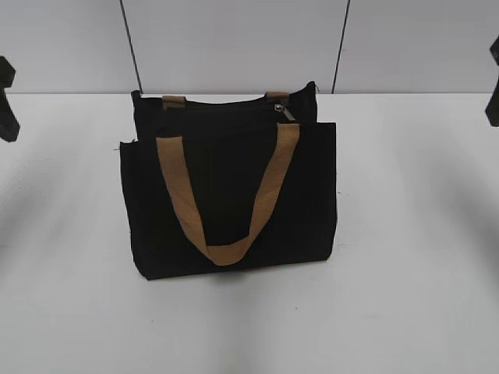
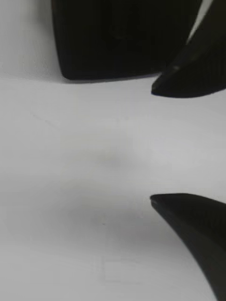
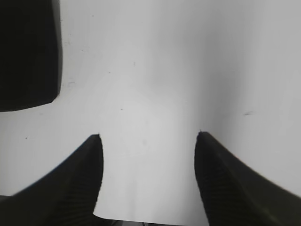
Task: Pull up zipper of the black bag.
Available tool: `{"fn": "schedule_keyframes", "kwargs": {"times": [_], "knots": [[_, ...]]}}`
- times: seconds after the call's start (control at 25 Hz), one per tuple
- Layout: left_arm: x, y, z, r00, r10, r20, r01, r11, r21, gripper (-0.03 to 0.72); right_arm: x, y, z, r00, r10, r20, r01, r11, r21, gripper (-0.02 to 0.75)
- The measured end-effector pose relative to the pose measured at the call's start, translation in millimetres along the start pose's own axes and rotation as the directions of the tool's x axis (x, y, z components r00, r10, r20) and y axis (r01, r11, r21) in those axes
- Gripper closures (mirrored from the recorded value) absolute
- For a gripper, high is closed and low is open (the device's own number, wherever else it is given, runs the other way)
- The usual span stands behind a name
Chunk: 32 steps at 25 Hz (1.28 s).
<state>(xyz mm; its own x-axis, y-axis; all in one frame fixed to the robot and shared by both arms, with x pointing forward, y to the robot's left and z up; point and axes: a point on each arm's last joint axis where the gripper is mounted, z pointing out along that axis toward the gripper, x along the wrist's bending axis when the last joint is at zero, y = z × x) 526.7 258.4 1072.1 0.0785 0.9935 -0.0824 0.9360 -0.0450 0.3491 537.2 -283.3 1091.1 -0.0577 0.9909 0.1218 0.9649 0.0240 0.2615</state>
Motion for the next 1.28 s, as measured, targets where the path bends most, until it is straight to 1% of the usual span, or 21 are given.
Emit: {"fn": "schedule_keyframes", "kwargs": {"times": [0.04, 0.12, 0.24, 0.32, 0.44, 0.52, 0.68, 0.8, 0.88, 0.92, 1.0, 1.12, 1.28], "knots": [[2.0, 0, 3, 1.000, -0.007, -0.004, 0.007, 0.999, 0.037, 0.215, -6, 0, -1, 1.000, 0.016, 0.006, -0.016, 1.000, 0.000, 0.263], [4.6, -1, 4, 1.000, -0.011, -0.012, 0.012, 0.998, 0.069, 0.215, -15, -1, -2, 0.999, 0.029, 0.018, -0.029, 1.000, -0.002, 0.263], [4.0, -5, -4, 1.000, -0.010, -0.010, 0.010, 0.997, 0.080, 0.216, -18, -13, -2, 0.999, 0.034, 0.022, -0.035, 0.999, 0.011, 0.263], [3.7, -12, -15, 1.000, -0.008, -0.010, 0.009, 0.994, 0.108, 0.216, -17, -32, -4, 0.999, 0.035, 0.021, -0.036, 0.999, 0.023, 0.263], [4.6, -29, -34, 1.000, 0.001, -0.019, 0.000, 0.996, 0.084, 0.218, -13, -69, -8, 0.999, 0.036, 0.018, -0.037, 0.999, 0.031, 0.263], [4.8, -47, -48, 1.000, 0.004, -0.018, -0.003, 0.999, 0.048, 0.218, -11, -95, -10, 0.999, 0.035, 0.018, -0.036, 0.999, 0.033, 0.263], [6.7, -91, -66, 1.000, 0.007, -0.017, -0.007, 1.000, -0.003, 0.218, -7, -148, -13, 0.999, 0.030, 0.019, -0.030, 1.000, 0.006, 0.263], [9.3, -125, -70, 1.000, 0.011, -0.022, -0.012, 0.998, -0.058, 0.218, -4, -182, -16, 1.000, 0.021, 0.022, -0.020, 0.998, -0.052, 0.263], [10.7, -149, -74, 1.000, 0.013, -0.020, -0.015, 0.993, -0.114, 0.218, 0, -208, -22, 1.000, 0.011, 0.023, -0.008, 0.991, -0.137, 0.263], [11.3, -163, -81, 1.000, 0.016, -0.019, -0.019, 0.984, -0.178, 0.218, 0, -217, -21, 1.000, 0.009, 0.025, -0.005, 0.987, -0.158, 0.263], [12.1, -181, -87, 1.000, 0.019, -0.014, -0.022, 0.962, -0.273, 0.218, 2, -237, -22, 1.000, -0.001, 0.027, 0.007, 0.973, -0.229, 0.263], [13.2, -207, -98, 1.000, 0.026, -0.008, -0.027, 0.902, -0.431, 0.218, 5, -261, -25, 0.999, -0.031, 0.042, 0.044, 0.933, -0.357, 0.263], [14.9, -238, -102, 0.999, 0.034, -0.004, -0.030, 0.837, -0.546, 0.218, 8, -284, -34, 0.992, -0.088, 0.090, 0.122, 0.841, -0.527, 0.263]]}}
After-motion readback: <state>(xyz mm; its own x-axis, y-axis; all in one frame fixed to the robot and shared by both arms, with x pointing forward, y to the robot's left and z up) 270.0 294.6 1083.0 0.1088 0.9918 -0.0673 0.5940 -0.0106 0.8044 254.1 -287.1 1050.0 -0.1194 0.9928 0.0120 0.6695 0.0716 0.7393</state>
